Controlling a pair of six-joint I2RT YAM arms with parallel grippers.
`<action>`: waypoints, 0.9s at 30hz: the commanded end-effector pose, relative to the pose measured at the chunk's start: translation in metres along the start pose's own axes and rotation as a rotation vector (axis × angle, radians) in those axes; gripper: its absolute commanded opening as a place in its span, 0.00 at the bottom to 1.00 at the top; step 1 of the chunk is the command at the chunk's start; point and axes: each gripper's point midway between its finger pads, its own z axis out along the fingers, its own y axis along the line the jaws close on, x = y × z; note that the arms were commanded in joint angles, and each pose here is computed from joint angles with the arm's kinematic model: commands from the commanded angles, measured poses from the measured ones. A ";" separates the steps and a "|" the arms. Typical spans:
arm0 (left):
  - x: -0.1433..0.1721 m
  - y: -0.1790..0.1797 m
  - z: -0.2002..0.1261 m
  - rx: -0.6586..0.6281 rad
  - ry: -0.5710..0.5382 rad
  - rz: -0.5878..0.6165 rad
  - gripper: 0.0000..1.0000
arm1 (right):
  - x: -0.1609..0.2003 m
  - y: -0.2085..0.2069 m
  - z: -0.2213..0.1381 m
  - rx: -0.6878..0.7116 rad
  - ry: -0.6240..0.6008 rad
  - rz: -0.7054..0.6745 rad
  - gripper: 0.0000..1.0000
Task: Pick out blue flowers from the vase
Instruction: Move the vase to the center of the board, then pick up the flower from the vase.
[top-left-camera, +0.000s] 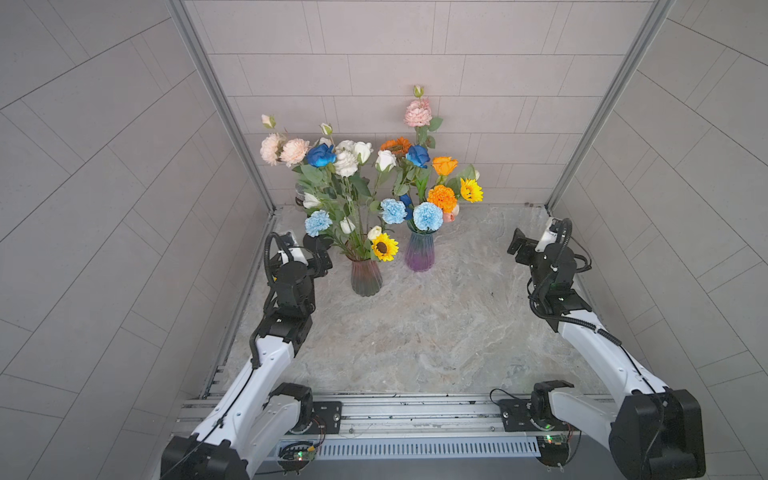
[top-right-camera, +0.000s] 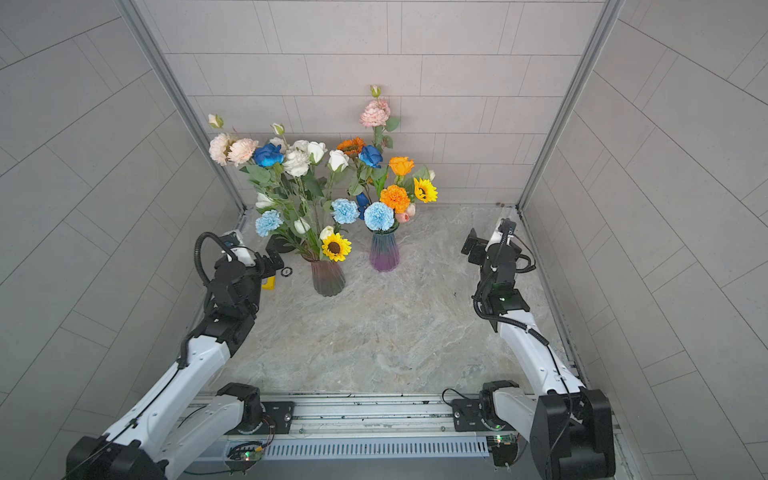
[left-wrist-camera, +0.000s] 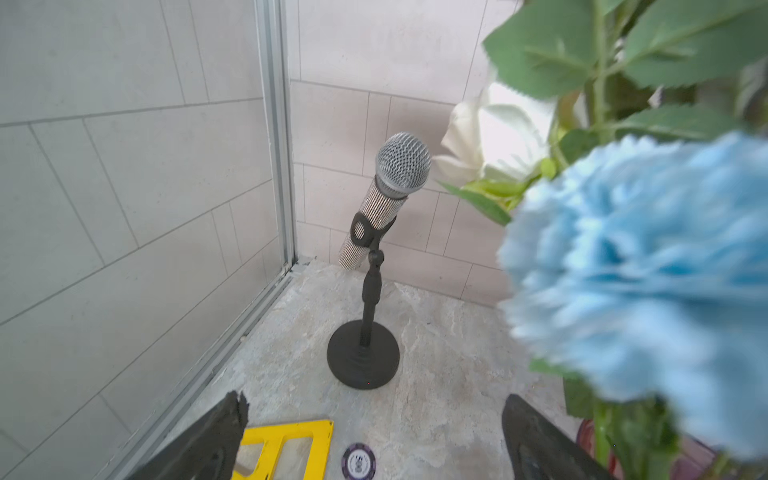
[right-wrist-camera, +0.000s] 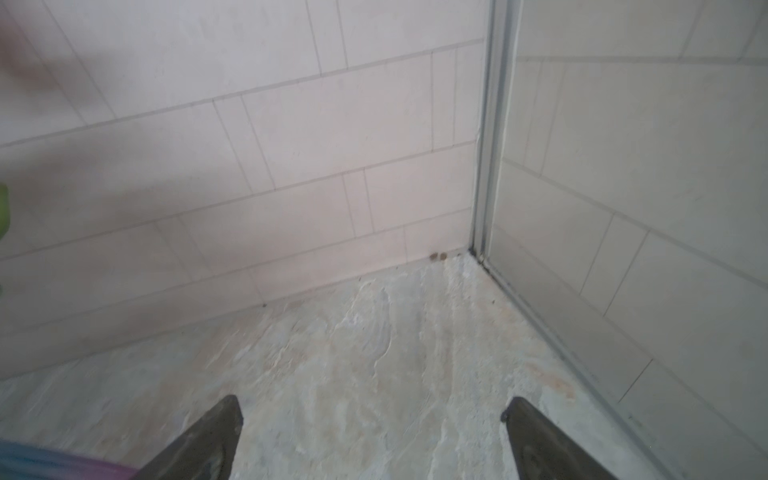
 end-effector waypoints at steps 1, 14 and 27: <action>0.037 0.014 -0.005 -0.057 0.121 -0.015 1.00 | 0.028 0.014 -0.002 -0.069 0.130 0.000 0.99; 0.091 -0.041 -0.031 0.260 0.208 -0.024 1.00 | 0.012 0.056 -0.025 -0.122 0.137 -0.183 1.00; 0.090 -0.085 -0.032 0.475 0.144 -0.084 1.00 | 0.007 0.070 -0.040 -0.177 0.146 -0.211 1.00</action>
